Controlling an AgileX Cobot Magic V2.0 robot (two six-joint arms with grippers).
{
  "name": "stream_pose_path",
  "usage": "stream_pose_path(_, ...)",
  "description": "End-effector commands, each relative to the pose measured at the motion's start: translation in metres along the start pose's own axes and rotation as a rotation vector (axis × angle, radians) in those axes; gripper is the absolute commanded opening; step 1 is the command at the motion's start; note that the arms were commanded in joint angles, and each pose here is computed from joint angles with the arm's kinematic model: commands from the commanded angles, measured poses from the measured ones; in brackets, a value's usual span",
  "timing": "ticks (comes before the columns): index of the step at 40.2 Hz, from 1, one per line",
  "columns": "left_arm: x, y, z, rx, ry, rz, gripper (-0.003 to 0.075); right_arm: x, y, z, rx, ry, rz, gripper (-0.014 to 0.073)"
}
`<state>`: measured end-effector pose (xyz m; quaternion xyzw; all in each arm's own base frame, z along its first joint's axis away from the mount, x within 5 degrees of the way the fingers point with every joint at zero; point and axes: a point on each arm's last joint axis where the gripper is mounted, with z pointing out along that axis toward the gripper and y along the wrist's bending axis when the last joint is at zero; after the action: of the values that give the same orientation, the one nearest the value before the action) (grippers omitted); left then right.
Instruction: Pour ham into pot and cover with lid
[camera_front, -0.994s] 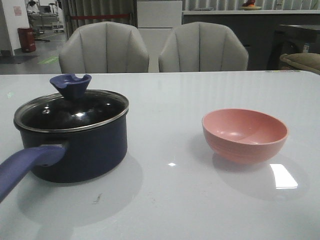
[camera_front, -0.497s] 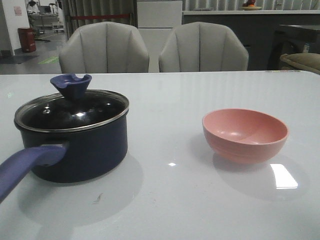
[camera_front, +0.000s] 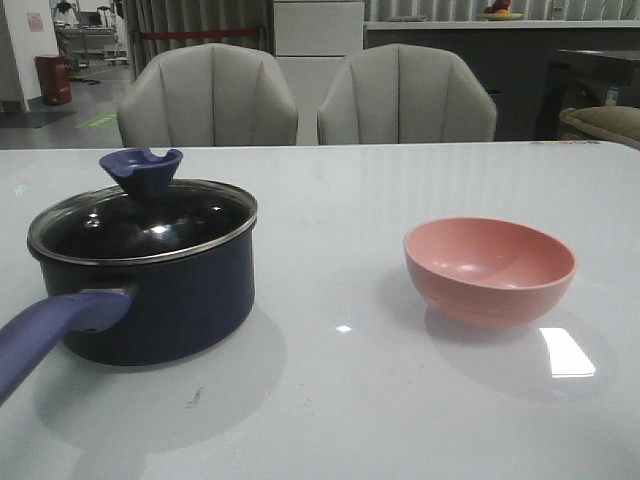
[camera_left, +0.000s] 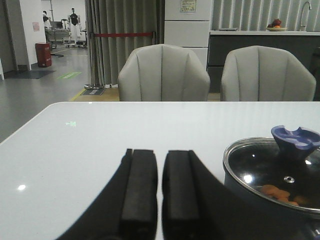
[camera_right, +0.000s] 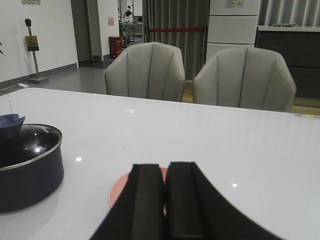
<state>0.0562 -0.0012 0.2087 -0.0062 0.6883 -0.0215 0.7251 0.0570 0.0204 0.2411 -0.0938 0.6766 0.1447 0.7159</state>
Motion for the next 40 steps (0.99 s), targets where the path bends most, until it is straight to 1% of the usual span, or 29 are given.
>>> stream_pose_path(1,-0.001,0.000,-0.001,0.002,-0.082,-0.014,0.0132,-0.016,-0.001,0.000,0.018,-0.097,0.005,0.0158)
stream_pose_path(14,-0.001,0.000,-0.001,0.002,-0.082,-0.014,0.0132,-0.015,-0.001,0.000,0.019,-0.096,-0.003,0.0158)
stream_pose_path(16,-0.001,0.000,-0.001,0.002,-0.082,-0.014,0.0132,-0.012,-0.002,0.000,0.020,-0.090,-0.019,0.0158)
stream_pose_path(20,-0.001,0.000,-0.001,0.002,-0.082,-0.014,0.0132,-0.001,-0.002,0.002,0.024,-0.061,-0.099,0.0158)
stream_pose_path(24,-0.001,0.000,-0.001,0.002,-0.082,-0.014,0.0132,0.012,-0.005,0.002,0.052,-0.042,-0.133,0.0158)
stream_pose_path(29,-0.001,0.000,-0.001,0.002,-0.082,-0.014,0.0132,0.023,-0.009,-0.001,0.110,-0.065,-0.096,0.0158)
stream_pose_path(34,-0.001,0.000,-0.001,0.002,-0.082,-0.014,0.0132,0.023,-0.010,-0.010,0.152,-0.135,-0.076,0.0158)
stream_pose_path(35,-0.001,0.000,-0.001,0.002,-0.082,-0.014,0.0132,0.024,-0.010,-0.010,0.159,-0.133,-0.076,0.0158)
stream_pose_path(40,-0.001,0.000,-0.001,0.002,-0.080,-0.014,0.0132,0.023,-0.010,-0.010,0.163,-0.135,-0.077,0.0158)
